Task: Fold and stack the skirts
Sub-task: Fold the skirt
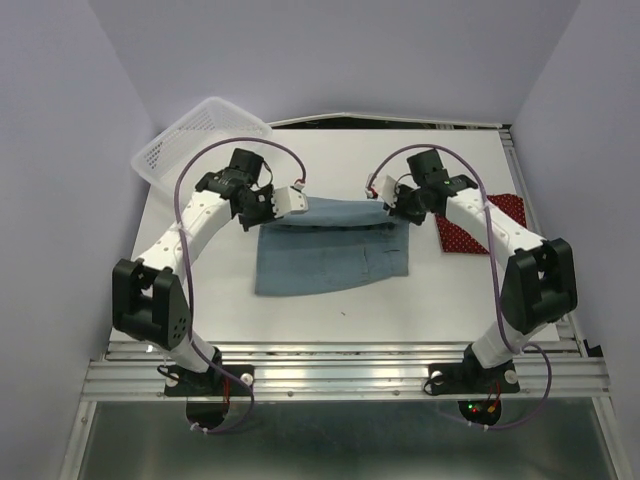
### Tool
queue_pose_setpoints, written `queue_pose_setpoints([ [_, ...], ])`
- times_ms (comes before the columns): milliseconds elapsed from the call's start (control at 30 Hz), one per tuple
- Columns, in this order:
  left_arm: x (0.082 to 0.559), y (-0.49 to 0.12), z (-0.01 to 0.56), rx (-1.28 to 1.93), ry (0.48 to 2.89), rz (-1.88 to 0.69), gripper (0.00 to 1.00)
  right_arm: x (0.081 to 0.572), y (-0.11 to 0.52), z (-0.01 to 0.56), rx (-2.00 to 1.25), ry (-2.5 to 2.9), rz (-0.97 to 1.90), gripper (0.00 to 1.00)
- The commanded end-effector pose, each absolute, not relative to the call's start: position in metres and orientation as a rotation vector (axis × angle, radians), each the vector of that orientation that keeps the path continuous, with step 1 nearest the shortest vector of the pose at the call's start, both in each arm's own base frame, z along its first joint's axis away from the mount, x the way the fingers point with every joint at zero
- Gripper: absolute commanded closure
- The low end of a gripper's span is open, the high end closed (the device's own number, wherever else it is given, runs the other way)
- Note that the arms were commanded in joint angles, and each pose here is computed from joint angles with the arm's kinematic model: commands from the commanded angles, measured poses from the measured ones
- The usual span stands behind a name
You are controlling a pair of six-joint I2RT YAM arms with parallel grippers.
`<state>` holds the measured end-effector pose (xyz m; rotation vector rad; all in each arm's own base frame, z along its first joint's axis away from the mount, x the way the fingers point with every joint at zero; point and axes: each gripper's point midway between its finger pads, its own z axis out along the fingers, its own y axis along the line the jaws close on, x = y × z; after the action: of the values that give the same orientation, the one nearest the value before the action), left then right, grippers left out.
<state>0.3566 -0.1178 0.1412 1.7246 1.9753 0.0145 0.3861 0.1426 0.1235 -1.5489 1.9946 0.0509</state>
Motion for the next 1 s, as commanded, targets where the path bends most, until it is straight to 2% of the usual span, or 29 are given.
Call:
queue_pose_setpoints([
  [0, 0.314, -0.108, 0.168, 1.723, 2.005, -0.036, 1.0, 0.371, 0.138, 0.158, -1.548, 1.943, 0.058, 0.99],
  [167, 0.268, -0.105, 0.148, 1.78, 2.037, -0.082, 1.0, 0.341, 0.133, 0.139, -1.597, 1.978, 0.124, 0.99],
  [333, 0.222, -0.119, 0.091, 1.881, 2.104, -0.195, 1.0, 0.323, 0.125, 0.098, -1.637, 2.019, 0.135, 0.99],
  [500, 0.202, -0.13, 0.036, 1.938, 2.189, -0.264, 1.0, 0.305, 0.122, 0.056, -1.674, 2.089, 0.202, 0.99],
  [700, 0.198, -0.118, 0.004, 1.979, 2.245, -0.226, 1.0, 0.296, 0.122, 0.044, -1.681, 2.092, 0.228, 0.99],
  [967, 0.218, -0.11, 0.003, 1.912, 2.293, -0.145, 1.0, 0.297, 0.124, 0.046, -1.662, 2.108, 0.245, 0.99],
])
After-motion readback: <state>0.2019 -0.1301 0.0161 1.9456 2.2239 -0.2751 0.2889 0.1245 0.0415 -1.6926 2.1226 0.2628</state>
